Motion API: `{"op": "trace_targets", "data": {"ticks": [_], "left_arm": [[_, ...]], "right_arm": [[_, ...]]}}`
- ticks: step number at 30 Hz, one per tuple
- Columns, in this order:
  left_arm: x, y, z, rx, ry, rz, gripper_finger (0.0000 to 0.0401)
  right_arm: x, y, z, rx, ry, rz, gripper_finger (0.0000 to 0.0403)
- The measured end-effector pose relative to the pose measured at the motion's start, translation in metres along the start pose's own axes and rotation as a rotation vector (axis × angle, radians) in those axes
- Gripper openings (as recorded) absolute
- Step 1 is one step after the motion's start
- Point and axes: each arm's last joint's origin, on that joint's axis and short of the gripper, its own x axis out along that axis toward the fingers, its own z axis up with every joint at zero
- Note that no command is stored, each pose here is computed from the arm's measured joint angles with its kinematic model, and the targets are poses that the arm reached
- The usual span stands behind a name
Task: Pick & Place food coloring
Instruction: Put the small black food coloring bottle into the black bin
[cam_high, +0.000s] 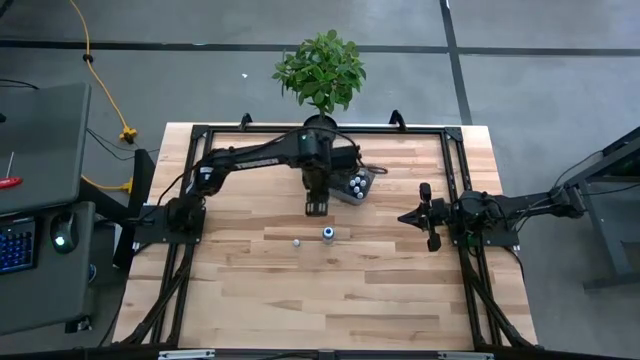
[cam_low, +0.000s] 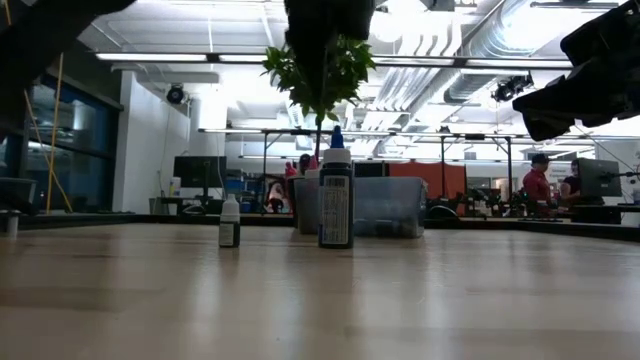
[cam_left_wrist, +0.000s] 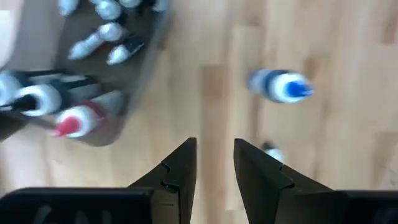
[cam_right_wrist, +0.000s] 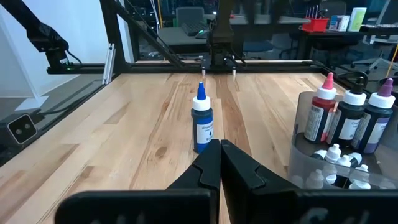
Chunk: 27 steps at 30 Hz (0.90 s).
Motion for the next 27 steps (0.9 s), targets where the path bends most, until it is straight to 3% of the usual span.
{"op": "trace_targets", "data": {"ticks": [4,10,15,27], "left_arm": [[-0.010,-0.022,-0.006,0.006,-0.012,-0.068,0.0104],[-0.004,-0.047,-0.019,-0.016,0.052,-0.079,0.0104],[0.016,-0.063,-0.036,-0.034,0.134,-0.045,0.0104],[0.068,-0.083,-0.073,-0.147,0.021,-0.113,0.0104]], "right_arm": [[0.000,0.000,0.000,0.000,0.000,0.000,0.0002],[0.000,0.000,0.000,0.000,-0.001,0.000,0.0002],[0.000,0.000,0.000,0.000,-0.001,0.001,0.0002],[0.000,0.000,0.000,0.000,-0.001,0.000,0.0003]]}}
